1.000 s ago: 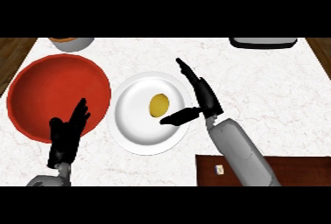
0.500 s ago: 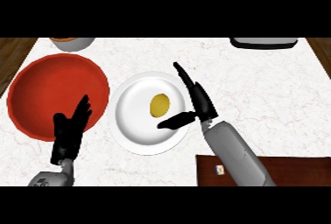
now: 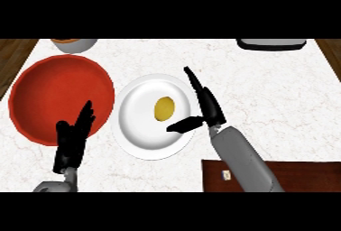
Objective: Pick the lemon from the tray and place it in the plate
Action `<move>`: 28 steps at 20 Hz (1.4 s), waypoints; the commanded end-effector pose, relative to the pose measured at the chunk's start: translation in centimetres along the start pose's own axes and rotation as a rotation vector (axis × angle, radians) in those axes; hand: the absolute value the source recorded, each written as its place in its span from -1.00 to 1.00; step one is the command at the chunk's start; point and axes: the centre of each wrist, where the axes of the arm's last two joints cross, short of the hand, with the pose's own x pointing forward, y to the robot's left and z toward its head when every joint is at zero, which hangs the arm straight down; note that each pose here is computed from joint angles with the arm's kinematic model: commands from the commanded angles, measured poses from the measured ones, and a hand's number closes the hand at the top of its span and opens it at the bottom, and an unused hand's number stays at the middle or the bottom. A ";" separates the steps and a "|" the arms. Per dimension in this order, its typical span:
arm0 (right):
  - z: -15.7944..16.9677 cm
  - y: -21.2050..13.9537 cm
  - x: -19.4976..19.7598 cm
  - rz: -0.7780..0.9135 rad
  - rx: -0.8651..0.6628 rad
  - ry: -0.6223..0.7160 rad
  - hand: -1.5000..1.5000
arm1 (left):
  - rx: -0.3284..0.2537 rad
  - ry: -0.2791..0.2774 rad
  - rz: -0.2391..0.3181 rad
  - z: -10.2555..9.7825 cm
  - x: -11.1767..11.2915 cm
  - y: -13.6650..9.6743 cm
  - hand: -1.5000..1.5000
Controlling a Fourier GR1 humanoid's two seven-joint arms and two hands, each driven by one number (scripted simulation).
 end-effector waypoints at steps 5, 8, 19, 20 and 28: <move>1.6 -1.6 -2.2 0.055 -0.048 0.032 -1.00 | 0.005 0.010 0.001 0.0 1.2 0.4 0.00; 0.1 -2.9 -2.9 0.054 -0.055 0.050 -1.00 | 0.014 0.013 0.002 0.3 -0.2 0.7 0.00; 0.5 -6.4 -4.5 0.072 -0.123 0.053 -1.00 | -0.005 -0.001 0.006 0.6 0.0 1.4 0.00; 3.8 -4.2 -6.1 0.076 -0.145 0.070 -1.00 | 0.003 0.004 0.022 -0.4 0.5 -0.4 0.00; 2.2 -7.8 -7.3 0.107 -0.226 0.100 -1.00 | -0.004 -0.007 -0.004 -1.1 1.8 1.6 0.00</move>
